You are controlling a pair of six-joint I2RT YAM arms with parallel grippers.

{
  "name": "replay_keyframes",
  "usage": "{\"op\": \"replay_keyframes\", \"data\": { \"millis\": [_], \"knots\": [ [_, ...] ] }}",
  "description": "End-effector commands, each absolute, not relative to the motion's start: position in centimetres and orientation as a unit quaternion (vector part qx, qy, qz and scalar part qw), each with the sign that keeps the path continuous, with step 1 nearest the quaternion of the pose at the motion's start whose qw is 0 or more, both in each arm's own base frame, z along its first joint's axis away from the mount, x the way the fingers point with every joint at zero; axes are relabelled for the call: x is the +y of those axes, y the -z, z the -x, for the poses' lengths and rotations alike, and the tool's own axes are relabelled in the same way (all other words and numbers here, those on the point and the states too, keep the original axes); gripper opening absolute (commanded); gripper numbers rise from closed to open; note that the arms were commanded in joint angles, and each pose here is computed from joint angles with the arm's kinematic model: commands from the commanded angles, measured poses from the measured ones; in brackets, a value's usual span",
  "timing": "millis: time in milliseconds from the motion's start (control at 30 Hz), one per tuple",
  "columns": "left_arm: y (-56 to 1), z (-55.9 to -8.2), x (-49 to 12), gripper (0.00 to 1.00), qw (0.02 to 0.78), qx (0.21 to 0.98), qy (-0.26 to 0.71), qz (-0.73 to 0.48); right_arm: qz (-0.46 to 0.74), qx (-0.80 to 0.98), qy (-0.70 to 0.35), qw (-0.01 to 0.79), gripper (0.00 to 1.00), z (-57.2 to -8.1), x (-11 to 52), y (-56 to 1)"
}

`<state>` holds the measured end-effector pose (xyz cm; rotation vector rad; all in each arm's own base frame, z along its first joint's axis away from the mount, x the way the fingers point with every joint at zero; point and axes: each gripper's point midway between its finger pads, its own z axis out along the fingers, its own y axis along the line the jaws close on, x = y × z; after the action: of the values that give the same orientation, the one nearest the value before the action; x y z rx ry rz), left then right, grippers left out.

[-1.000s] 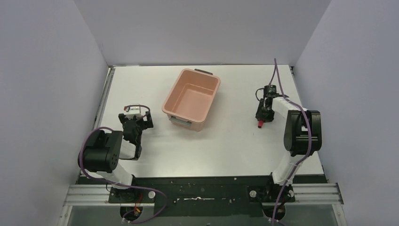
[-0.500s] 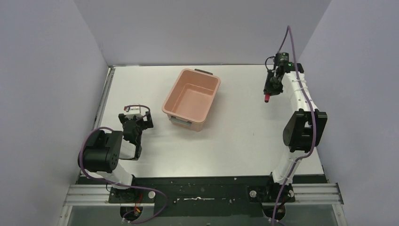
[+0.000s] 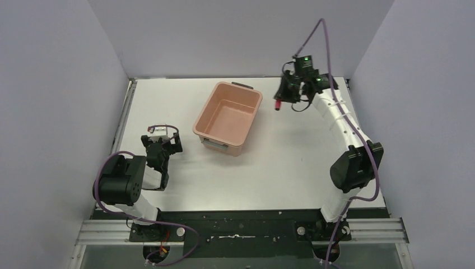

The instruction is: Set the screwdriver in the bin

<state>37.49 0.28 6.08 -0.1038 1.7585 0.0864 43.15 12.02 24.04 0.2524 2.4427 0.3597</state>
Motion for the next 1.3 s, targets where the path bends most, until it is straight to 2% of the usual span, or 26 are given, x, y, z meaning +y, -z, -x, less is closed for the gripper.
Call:
{"op": "replay_keyframes", "data": {
  "millis": [0, 167, 300, 467, 667, 733, 800, 833, 900, 933, 1167, 1267],
  "knots": [
    [-7.3, -38.1, 0.2, 0.97, 0.653, 0.755, -0.036, 0.043, -0.059, 0.86, -0.304, 0.406, 0.0, -44.2, 25.1, -30.3],
    [-7.3, -38.1, 0.2, 0.97, 0.653, 0.755, -0.036, 0.043, -0.028, 0.867, -0.303, 0.395, 0.0, -44.9, 31.1, -28.3],
    [-7.3, -38.1, 0.2, 0.97, 0.653, 0.756, -0.036, 0.043, -0.003, 0.888, -0.258, 0.381, 0.0, -44.8, 34.7, -23.0],
    [-7.3, -38.1, 0.3, 0.97, 0.653, 0.755, -0.036, 0.043, 0.014, 0.924, -0.163, 0.346, 0.0, -45.0, 35.4, -14.6],
    [-7.3, -38.1, 0.3, 0.97, 0.653, 0.755, -0.036, 0.043, 0.035, 0.939, -0.098, 0.329, 0.0, -45.3, 35.5, -8.7],
    [-7.3, -38.0, 0.3, 0.97, 0.653, 0.756, -0.036, 0.043, 0.038, 0.942, -0.086, 0.322, 0.04, -45.3, 35.4, -7.2],
    [-7.3, -38.1, 0.3, 0.97, 0.653, 0.755, -0.036, 0.043, 0.04, 0.945, -0.076, 0.315, 0.13, -45.3, 35.1, -5.9],
    [-7.3, -38.1, 0.3, 0.97, 0.653, 0.755, -0.036, 0.043, 0.04, 0.947, -0.072, 0.311, 0.19, -45.2, 35.0, -5.4],
    [-7.3, -38.1, 0.3, 0.97, 0.653, 0.755, -0.036, 0.044, 0.041, 0.948, -0.066, 0.308, 0.39, -45.1, 34.9, -5.1],
    [-7.3, -38.1, 0.3, 0.97, 0.653, 0.755, -0.036, 0.043, 0.04, 0.948, -0.066, 0.309, 0.43, -45.1, 34.8, -5.2],
    [-7.4, -38.1, 0.3, 0.97, 0.653, 0.755, -0.036, 0.044, 0.042, 0.924, -0.087, 0.37, 0.5, -46.3, 35.5, -11.8],
    [-7.3, -38.1, 0.3, 0.97, 0.653, 0.755, -0.036, 0.043, 0.046, 0.907, -0.099, 0.406, 0.58, -46.5, 35.8, -16.0]
  ]
}}
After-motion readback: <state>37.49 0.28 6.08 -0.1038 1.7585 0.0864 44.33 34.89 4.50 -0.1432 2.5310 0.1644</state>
